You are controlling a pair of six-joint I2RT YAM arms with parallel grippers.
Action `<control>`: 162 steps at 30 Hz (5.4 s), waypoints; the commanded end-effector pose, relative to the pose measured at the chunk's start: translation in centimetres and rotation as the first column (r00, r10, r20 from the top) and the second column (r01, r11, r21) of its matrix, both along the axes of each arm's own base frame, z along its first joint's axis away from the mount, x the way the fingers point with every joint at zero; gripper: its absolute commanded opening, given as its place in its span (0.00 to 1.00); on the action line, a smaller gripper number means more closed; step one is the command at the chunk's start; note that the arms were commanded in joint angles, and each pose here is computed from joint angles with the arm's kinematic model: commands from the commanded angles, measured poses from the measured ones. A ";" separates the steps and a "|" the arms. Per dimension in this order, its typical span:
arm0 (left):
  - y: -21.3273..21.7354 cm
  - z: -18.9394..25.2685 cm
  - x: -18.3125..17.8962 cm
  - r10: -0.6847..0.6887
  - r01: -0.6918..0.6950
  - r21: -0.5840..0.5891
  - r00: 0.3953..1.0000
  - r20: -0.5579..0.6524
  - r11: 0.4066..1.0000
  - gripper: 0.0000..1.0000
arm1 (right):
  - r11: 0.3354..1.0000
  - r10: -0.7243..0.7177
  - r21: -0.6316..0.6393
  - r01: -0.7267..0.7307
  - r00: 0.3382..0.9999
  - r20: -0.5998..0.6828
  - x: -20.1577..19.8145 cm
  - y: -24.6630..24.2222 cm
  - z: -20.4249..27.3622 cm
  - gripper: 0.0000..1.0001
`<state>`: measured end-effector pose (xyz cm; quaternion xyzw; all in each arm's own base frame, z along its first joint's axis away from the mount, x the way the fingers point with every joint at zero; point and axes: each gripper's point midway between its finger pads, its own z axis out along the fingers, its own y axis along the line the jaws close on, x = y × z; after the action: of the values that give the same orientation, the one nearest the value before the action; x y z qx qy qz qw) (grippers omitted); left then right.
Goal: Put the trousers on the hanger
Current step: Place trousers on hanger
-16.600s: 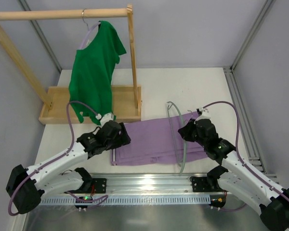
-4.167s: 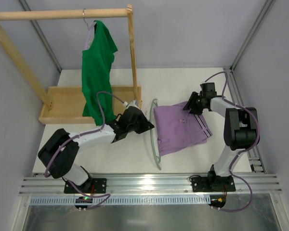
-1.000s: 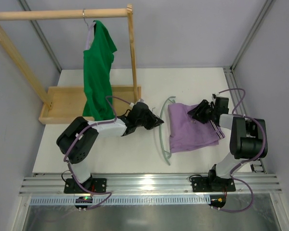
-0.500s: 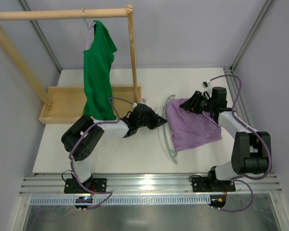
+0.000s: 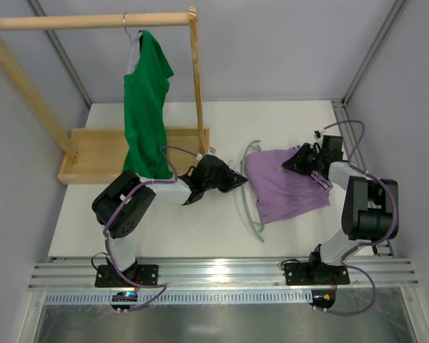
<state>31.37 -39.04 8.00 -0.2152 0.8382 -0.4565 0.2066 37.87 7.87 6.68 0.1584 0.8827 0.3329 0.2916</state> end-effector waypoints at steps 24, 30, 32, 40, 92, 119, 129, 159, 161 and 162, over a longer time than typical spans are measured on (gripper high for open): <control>6.1 -7.2 -2.3 -0.121 0.171 0.403 0.982 -0.148 0.899 0.01 | 0.936 -0.129 -0.335 0.106 0.990 -0.048 0.8 -9.0 2.7 0.65; 5.8 -7.5 -2.0 -0.107 0.159 0.385 0.982 -0.154 0.909 0.01 | 0.884 -0.256 -0.435 0.172 0.956 -0.141 -3.1 -11.2 0.1 0.65; 6.0 -7.7 -2.0 -0.098 0.154 0.390 0.982 -0.160 0.908 0.00 | 0.880 -0.278 -0.442 0.175 0.944 -0.179 -4.4 -11.6 -0.5 0.64; 5.8 -8.2 -1.7 -0.073 0.139 0.372 0.980 -0.185 0.918 0.00 | 0.865 -0.373 -0.426 0.266 0.908 -0.191 -7.0 -12.0 -2.0 0.16; 4.3 -6.5 -0.5 -0.278 0.305 0.309 0.952 -0.130 0.901 0.00 | 0.941 -0.086 -0.323 0.103 0.994 0.066 4.2 -11.6 2.0 0.56; 5.4 -6.8 -0.1 -0.187 0.234 0.322 0.968 -0.170 0.918 0.00 | 0.973 -0.105 -0.199 0.115 0.993 0.056 3.8 -10.5 1.7 0.04; 7.5 -8.3 -0.4 -0.087 0.167 0.369 0.971 -0.223 0.914 0.01 | 0.870 -0.384 -0.313 0.381 0.922 0.055 -0.1 -17.2 1.9 0.04; 4.4 -6.0 0.6 -0.155 0.178 0.223 0.981 -0.116 0.959 0.01 | 0.989 -0.077 -0.105 0.104 0.969 0.234 -1.8 -2.7 12.1 0.43; 4.4 -6.0 0.8 -0.150 0.172 0.223 0.982 -0.113 0.960 0.00 | 0.999 0.030 0.009 -0.033 0.966 0.255 -1.9 1.5 13.2 0.43; 4.4 -6.0 0.8 -0.147 0.170 0.226 0.982 -0.115 0.959 0.01 | 0.994 0.097 0.028 -0.110 0.948 0.304 -1.6 4.0 14.0 0.42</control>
<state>32.90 -38.27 8.72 -0.0966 0.8616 -0.4655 0.1776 35.49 5.86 16.92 0.1401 0.8666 0.2724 0.3939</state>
